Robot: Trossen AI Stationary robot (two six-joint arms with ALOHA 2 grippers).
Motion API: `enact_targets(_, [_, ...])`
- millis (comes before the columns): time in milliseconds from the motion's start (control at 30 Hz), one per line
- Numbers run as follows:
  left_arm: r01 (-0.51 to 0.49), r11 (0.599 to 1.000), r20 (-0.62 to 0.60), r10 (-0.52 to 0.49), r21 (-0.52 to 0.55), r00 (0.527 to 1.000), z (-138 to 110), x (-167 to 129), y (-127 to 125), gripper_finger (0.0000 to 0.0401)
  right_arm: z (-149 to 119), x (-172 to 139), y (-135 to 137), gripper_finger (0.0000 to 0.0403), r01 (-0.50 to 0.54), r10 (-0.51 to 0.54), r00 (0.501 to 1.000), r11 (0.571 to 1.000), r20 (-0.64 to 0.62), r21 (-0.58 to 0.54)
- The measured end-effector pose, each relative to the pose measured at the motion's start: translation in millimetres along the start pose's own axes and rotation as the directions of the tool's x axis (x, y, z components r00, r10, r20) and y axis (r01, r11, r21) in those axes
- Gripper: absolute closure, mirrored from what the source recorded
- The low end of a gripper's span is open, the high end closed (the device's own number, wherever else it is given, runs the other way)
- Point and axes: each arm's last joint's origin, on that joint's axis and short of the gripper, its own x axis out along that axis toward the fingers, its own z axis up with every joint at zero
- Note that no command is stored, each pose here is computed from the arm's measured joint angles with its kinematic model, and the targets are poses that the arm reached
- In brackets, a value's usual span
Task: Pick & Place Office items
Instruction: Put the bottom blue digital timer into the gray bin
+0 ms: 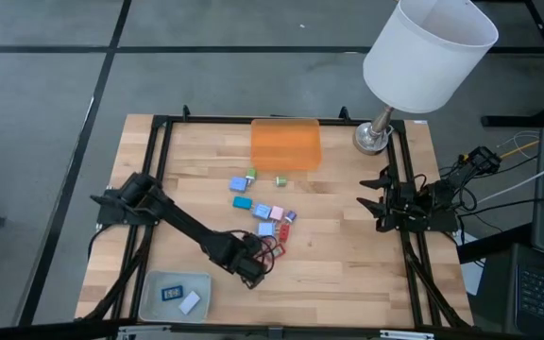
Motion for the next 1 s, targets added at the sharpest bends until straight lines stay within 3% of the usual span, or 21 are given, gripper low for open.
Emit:
enact_targets(200, [0.024,0.999,0.072,-0.027,0.033,0.997,5.9,-42.1,9.0,0.0348,-0.1,0.0,0.2,0.0162,-0.004,0.004,1.0,1.0,0.0,0.002])
enact_targets(433, [0.047,0.996,0.062,-0.052,0.081,0.997,-11.8,-91.3,22.6,0.0358,-0.3,0.0,0.3,0.0162,-0.009,0.009,1.0,1.0,-0.002,0.001])
enact_targets(700, [0.161,0.986,-0.046,-0.158,0.048,0.986,-59.5,-124.5,19.7,0.0352,-2.5,0.0,0.6,0.0162,-0.011,0.011,1.0,1.0,-0.019,-0.014])
enact_targets(1000, [0.171,0.98,-0.092,-0.18,-0.103,0.979,-128.3,-139.5,17.1,0.0348,-2.6,0.0,0.6,0.0162,-0.011,0.011,1.0,1.0,-0.02,-0.014])
